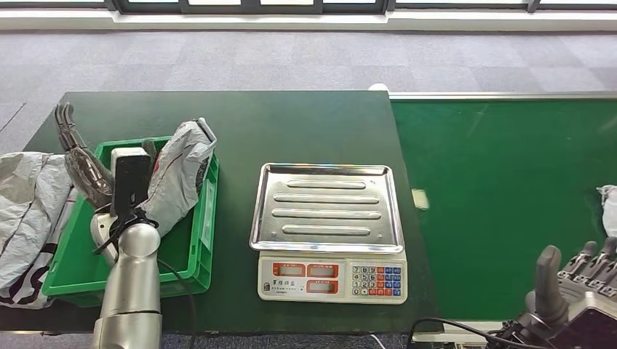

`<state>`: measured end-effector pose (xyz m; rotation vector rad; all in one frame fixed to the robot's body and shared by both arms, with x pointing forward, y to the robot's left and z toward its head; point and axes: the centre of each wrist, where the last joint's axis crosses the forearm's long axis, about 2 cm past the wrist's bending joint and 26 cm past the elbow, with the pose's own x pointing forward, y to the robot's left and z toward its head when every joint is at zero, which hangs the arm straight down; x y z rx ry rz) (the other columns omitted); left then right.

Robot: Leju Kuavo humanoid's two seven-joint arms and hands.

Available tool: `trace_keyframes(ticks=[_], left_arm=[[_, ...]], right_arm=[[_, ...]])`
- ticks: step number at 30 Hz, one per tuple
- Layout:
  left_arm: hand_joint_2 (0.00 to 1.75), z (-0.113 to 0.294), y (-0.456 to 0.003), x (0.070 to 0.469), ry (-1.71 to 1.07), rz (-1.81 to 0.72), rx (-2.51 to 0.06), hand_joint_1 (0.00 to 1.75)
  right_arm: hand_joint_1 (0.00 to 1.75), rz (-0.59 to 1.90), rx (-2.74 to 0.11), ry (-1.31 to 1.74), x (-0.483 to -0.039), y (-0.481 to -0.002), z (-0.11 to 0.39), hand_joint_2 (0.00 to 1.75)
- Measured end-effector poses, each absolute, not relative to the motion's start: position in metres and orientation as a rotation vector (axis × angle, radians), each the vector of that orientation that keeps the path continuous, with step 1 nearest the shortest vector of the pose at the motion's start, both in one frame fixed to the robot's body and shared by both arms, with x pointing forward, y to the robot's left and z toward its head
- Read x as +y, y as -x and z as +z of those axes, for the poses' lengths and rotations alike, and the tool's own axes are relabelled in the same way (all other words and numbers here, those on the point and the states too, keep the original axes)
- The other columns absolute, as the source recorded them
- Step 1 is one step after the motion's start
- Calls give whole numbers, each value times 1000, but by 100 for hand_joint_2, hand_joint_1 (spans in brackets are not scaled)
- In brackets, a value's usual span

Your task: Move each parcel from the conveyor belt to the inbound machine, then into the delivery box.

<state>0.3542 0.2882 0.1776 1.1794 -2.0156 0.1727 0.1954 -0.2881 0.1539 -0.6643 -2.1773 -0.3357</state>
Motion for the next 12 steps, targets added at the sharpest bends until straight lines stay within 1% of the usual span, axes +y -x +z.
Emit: trace_keyframes(ticks=[4,8,12], left_arm=[[175,188,-338,286,-1110,378,-2122,0],[175,199,-328,283,-1093,439,-2180,0],[175,208,-316,275,-977,528,-2269,0]], right_arm=[[0,-332,-2180,657,-288,-195,154,175],[0,-329,-2181,651,-288,-196,153,175],[0,-327,-2182,639,-288,-196,153,175]])
